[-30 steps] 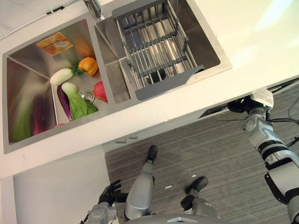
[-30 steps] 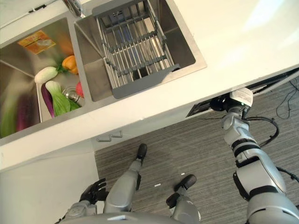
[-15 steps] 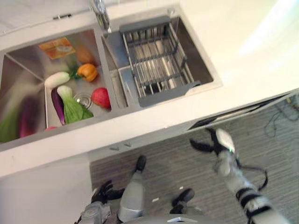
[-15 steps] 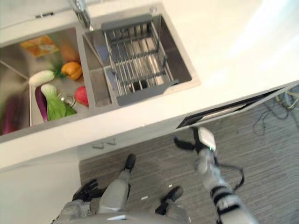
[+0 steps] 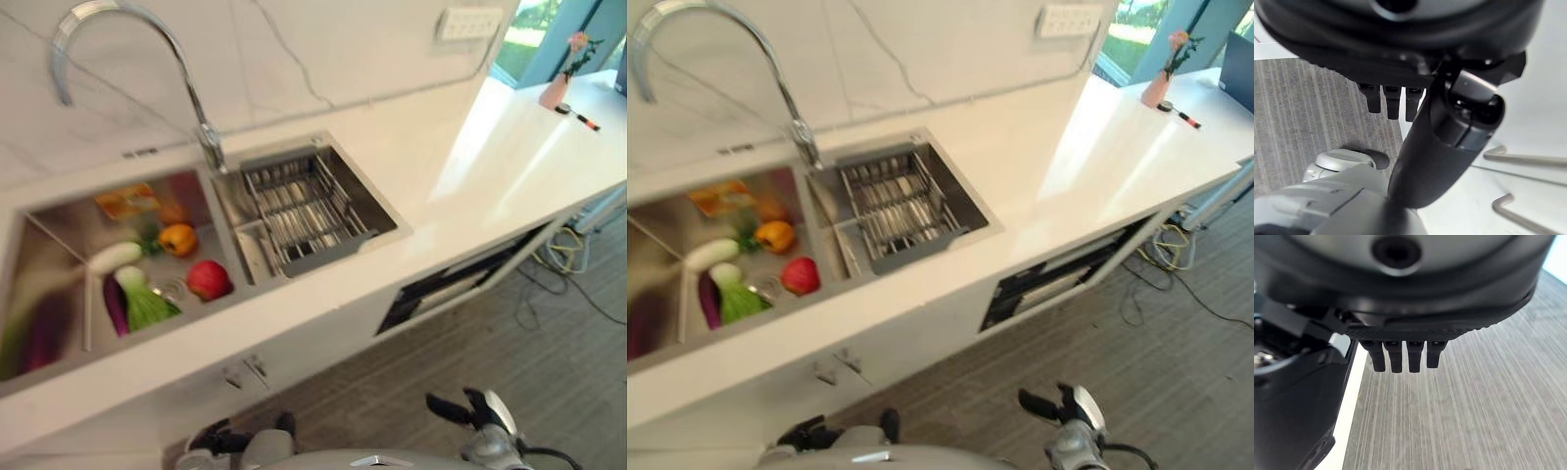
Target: Place the dishes in the dishwasher.
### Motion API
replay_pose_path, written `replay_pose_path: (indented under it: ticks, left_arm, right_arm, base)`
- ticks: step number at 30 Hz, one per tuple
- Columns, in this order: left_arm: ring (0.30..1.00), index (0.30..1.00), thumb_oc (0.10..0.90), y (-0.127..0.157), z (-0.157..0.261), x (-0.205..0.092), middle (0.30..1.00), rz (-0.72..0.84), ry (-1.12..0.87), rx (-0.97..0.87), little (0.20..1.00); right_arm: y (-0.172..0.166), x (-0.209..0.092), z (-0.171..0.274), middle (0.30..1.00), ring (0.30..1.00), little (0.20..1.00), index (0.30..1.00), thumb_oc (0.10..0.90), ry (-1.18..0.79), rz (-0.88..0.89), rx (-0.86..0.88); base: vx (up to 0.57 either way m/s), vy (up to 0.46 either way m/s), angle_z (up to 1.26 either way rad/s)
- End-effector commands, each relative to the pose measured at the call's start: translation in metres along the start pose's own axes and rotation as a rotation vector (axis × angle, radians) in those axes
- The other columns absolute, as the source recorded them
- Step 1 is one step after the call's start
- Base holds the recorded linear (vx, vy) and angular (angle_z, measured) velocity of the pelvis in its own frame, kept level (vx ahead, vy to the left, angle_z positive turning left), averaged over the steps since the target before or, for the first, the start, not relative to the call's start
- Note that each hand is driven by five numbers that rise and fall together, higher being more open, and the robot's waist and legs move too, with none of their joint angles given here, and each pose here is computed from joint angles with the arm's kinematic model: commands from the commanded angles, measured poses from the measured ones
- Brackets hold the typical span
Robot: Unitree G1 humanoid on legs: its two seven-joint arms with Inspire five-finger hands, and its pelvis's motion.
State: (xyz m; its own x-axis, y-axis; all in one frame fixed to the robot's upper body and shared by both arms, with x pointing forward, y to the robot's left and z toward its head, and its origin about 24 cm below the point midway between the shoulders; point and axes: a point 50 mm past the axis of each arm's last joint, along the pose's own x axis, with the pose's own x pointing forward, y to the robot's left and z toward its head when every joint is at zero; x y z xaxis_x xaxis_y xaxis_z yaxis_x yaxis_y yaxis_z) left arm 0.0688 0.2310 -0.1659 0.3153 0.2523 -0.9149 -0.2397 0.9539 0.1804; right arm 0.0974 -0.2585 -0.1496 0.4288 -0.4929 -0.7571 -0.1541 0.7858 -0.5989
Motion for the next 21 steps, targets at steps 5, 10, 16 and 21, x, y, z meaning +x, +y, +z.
replay_pose_path:
  ticks: [5, 10, 16, 21]
  left_arm:
    - [0.9, 0.9, 0.8, -0.002, 0.017, 0.001, 0.9, -0.01, -0.081, -0.011, 0.9]
    - [0.9, 0.9, 0.8, -0.011, 0.022, 0.001, 0.9, -0.046, -0.095, 0.031, 0.9]
    - [0.9, 0.9, 0.8, -0.014, 0.004, 0.0, 0.9, -0.068, -0.028, 0.103, 0.9]
    - [0.9, 0.9, 0.8, -0.023, 0.004, 0.0, 0.9, -0.09, -0.025, 0.048, 0.9]
  right_arm:
    - [0.001, 0.003, 0.02, 0.9, 0.9, 0.9, 0.9, 0.8, -0.001, 0.001, 0.233]
    - [0.005, 0.002, 0.013, 0.9, 0.9, 0.9, 0.9, 0.8, 0.018, 0.039, 0.206]
    - [0.013, -0.001, 0.002, 0.9, 0.9, 0.9, 0.9, 0.8, 0.059, 0.072, 0.245]
    - [0.021, -0.008, -0.018, 0.9, 0.9, 0.9, 0.9, 0.8, 0.114, 0.113, 0.253]
  base:
    - [0.01, -0.032, 0.51]
    - [0.04, -0.196, 0.95]
    - [0.01, -0.179, 0.81]
    - [-0.07, -0.246, 0.26]
